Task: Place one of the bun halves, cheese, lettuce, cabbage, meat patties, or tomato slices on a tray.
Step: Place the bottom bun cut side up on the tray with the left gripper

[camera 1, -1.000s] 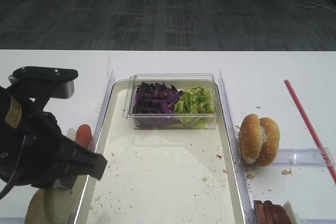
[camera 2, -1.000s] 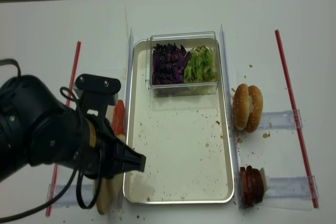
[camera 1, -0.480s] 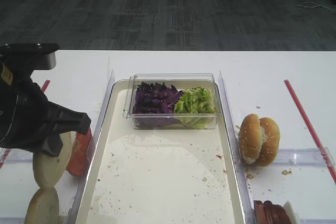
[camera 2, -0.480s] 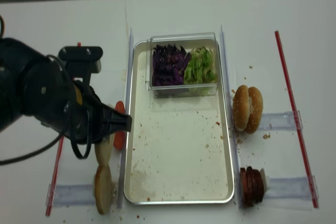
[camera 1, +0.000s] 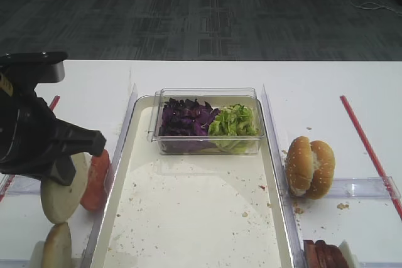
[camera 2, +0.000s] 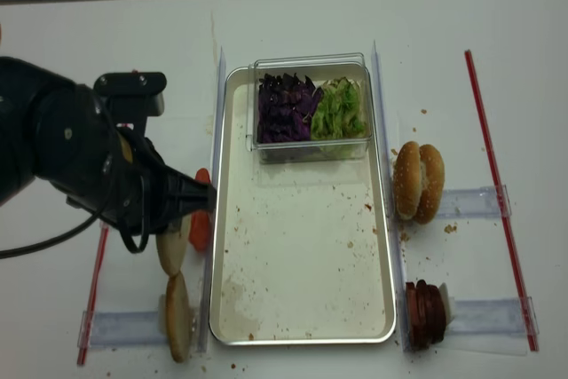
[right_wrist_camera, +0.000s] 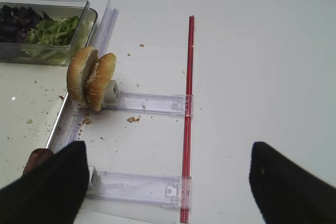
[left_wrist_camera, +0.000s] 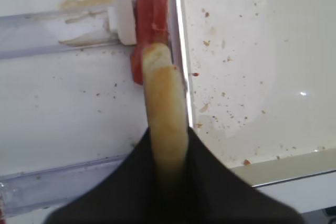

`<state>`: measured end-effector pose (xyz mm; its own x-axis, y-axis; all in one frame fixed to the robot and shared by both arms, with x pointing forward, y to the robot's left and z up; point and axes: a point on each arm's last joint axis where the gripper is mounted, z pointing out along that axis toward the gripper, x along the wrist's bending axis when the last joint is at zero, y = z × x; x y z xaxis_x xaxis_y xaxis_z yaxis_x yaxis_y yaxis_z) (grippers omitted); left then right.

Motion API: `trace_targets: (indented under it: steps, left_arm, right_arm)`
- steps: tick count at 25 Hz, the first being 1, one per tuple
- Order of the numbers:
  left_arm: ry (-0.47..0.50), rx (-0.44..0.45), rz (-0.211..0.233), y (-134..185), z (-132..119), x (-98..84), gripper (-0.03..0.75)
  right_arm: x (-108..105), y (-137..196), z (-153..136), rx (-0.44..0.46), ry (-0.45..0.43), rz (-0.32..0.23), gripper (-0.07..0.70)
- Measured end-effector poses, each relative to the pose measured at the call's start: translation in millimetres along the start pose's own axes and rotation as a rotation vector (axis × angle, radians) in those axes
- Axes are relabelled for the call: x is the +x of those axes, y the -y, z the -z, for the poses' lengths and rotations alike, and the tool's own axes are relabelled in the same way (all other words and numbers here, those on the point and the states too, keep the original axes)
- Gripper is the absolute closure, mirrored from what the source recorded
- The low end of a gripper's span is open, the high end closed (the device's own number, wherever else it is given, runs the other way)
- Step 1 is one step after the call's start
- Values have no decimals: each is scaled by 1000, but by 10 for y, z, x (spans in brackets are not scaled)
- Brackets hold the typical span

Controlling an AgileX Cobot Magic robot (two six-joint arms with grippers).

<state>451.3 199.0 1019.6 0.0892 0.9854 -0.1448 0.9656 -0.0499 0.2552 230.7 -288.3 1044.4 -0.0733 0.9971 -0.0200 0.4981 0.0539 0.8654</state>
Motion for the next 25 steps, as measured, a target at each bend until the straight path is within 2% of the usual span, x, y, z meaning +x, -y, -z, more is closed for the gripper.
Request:
trace_targets:
  steps: [5,19,25]
  left_arm:
    - [118,-2,-6,0,5,-106,624]
    - [565,-72,-34,-46,137,-490,624]
    - [618,-94,-36,-63,164,-530,624]
  right_arm:
    - [0,0,0,0,0,0,-17]
    - [0,0,0,0,0,0,-17]
    - [0,0,0,0,0,0,-17]
